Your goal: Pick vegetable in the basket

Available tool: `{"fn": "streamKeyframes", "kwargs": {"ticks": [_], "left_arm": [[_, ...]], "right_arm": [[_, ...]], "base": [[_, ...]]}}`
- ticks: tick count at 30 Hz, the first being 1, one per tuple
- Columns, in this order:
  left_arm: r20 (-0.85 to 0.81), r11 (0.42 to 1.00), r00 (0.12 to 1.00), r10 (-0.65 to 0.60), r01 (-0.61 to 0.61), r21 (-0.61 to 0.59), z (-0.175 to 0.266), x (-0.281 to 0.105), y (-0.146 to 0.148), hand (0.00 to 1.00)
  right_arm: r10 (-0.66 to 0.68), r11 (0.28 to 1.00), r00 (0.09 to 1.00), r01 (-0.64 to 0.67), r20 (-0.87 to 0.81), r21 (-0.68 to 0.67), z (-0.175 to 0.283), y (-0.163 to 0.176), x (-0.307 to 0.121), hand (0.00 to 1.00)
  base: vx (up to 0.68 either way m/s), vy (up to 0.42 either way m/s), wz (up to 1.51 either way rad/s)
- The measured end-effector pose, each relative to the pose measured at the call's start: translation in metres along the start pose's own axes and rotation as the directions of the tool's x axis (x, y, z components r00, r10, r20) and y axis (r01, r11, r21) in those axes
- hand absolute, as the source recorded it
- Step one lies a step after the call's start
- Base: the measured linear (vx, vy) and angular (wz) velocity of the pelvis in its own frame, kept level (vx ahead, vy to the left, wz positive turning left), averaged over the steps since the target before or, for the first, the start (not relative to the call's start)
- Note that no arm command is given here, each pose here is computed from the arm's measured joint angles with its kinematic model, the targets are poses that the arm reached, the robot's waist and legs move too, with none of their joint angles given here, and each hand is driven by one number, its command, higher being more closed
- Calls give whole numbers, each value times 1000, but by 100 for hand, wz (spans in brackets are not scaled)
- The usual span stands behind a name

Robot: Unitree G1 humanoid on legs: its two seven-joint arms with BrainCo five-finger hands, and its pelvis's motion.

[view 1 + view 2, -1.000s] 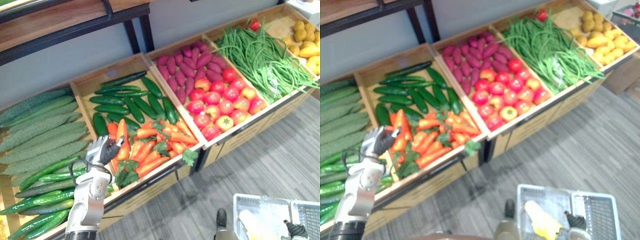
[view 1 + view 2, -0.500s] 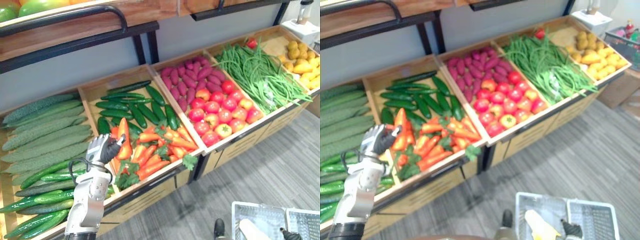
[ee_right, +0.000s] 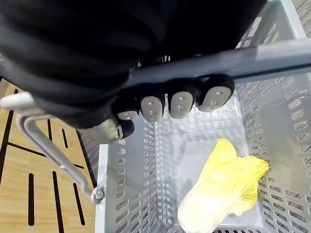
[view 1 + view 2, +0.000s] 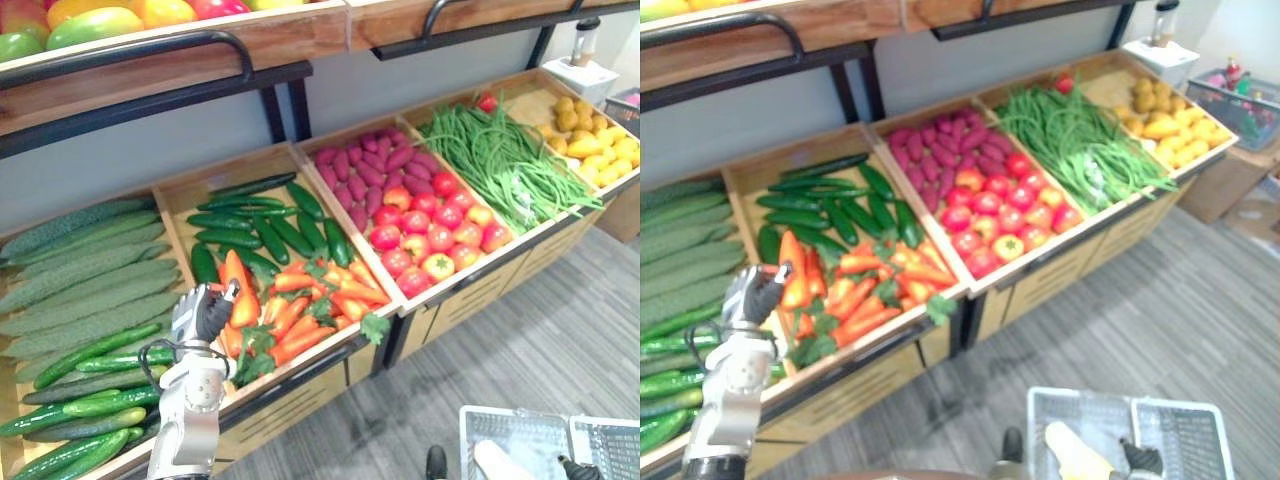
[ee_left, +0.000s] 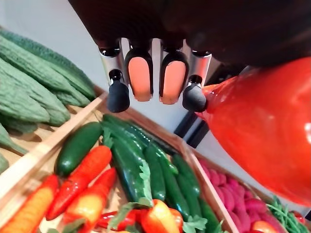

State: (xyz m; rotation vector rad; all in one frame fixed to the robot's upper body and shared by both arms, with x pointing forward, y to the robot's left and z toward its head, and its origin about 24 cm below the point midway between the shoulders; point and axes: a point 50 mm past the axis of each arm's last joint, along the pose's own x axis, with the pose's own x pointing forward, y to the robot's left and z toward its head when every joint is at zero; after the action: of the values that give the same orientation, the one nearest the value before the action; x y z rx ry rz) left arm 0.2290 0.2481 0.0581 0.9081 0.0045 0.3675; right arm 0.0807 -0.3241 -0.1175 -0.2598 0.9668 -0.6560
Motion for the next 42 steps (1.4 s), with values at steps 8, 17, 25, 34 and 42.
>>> {"fn": "streamKeyframes", "kwargs": {"ticks": [8,17,25,34,42], "left_arm": [[27,995,999,-35,37,-89,13,-4,-17,100],[155,978,982,-110,135,-162,47,-11,-40,100],[205,943,965,-162,213,-257,65,-17,-55,0],[243,962,955,-172,216,-167,70,-16,-57,0],[335,978,919,-206,185,94,54,-7,-33,0]], "right_arm": [[-15,998,994,22,111,-59,25,-2,1,100],[-41,998,978,51,205,-43,51,-7,1,100],[-89,994,961,101,262,-33,61,-17,-3,100],[-124,990,959,137,256,-34,53,-25,-6,100],[-120,991,961,132,248,-32,49,-23,-7,100]], "base": [[-17,-30,-8],[-24,-47,-9],[-27,-45,-10],[-16,-44,-1],[-21,-46,1]]}}
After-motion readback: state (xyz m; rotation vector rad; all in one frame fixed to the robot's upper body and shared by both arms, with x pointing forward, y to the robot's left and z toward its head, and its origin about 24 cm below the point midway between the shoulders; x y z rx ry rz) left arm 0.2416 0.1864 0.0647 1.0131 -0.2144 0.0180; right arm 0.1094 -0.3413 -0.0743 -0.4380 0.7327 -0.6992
